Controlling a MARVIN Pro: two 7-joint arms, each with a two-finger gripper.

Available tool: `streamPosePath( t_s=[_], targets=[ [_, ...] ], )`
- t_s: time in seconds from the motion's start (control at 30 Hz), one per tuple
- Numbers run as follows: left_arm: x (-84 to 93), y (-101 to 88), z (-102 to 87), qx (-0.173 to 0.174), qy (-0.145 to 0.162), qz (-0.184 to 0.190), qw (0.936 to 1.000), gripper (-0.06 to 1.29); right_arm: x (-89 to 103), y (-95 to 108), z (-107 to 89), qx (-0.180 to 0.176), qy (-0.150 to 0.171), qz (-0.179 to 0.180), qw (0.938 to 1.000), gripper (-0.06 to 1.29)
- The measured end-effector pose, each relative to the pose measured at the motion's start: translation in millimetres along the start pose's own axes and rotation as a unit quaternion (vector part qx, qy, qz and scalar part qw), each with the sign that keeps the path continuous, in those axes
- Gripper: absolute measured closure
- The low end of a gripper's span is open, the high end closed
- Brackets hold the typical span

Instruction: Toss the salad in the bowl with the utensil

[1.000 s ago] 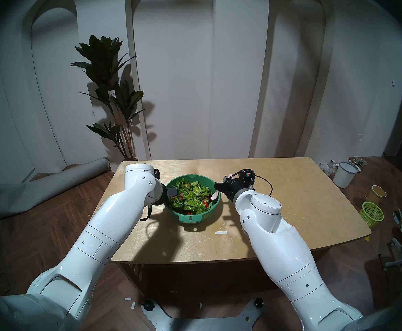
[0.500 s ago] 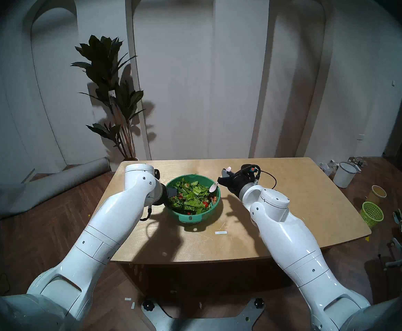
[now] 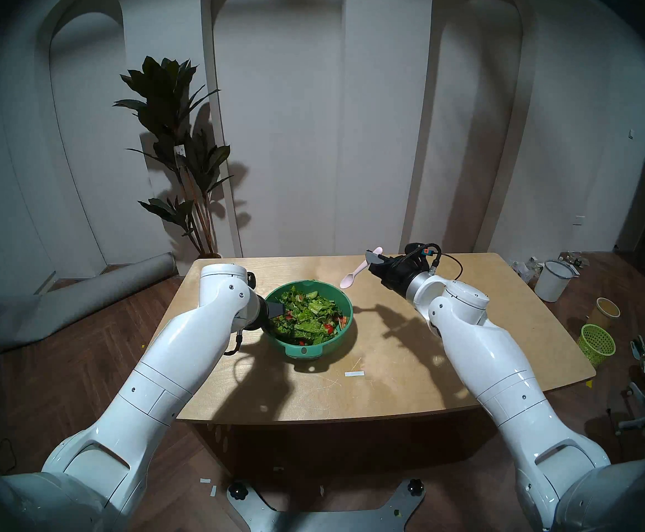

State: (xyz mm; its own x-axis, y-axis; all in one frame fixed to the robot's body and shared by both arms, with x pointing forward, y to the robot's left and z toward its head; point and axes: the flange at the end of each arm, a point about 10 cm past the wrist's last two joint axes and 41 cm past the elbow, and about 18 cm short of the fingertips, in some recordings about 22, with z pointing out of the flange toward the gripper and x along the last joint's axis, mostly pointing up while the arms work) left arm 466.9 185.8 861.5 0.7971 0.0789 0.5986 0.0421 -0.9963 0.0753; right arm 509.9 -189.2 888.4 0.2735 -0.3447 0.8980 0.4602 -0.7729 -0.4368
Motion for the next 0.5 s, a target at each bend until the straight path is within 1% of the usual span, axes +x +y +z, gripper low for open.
streamPosePath(
  t_s=[0.1,0.27,0.37,0.5],
  targets=[
    [0.0,-0.5,0.0,0.001,0.0,0.001,1.0,1.26,6.1,9,-0.2,0.014,-0.001,0.002,0.9999,1.26],
    [-0.1,-1.1,0.1,0.002,0.0,0.001,1.0,1.26,18.5,18,1.4,0.041,0.0,0.001,0.9992,1.26],
    [-0.1,-1.3,0.1,0.002,0.001,0.002,1.0,1.26,25.3,21,3.3,0.059,0.0,0.001,0.9982,1.26],
    [-0.1,-1.7,0.1,0.003,0.001,0.002,1.0,1.26,29.8,21,7.6,0.085,-0.005,-0.001,0.9964,1.26]
  ],
)
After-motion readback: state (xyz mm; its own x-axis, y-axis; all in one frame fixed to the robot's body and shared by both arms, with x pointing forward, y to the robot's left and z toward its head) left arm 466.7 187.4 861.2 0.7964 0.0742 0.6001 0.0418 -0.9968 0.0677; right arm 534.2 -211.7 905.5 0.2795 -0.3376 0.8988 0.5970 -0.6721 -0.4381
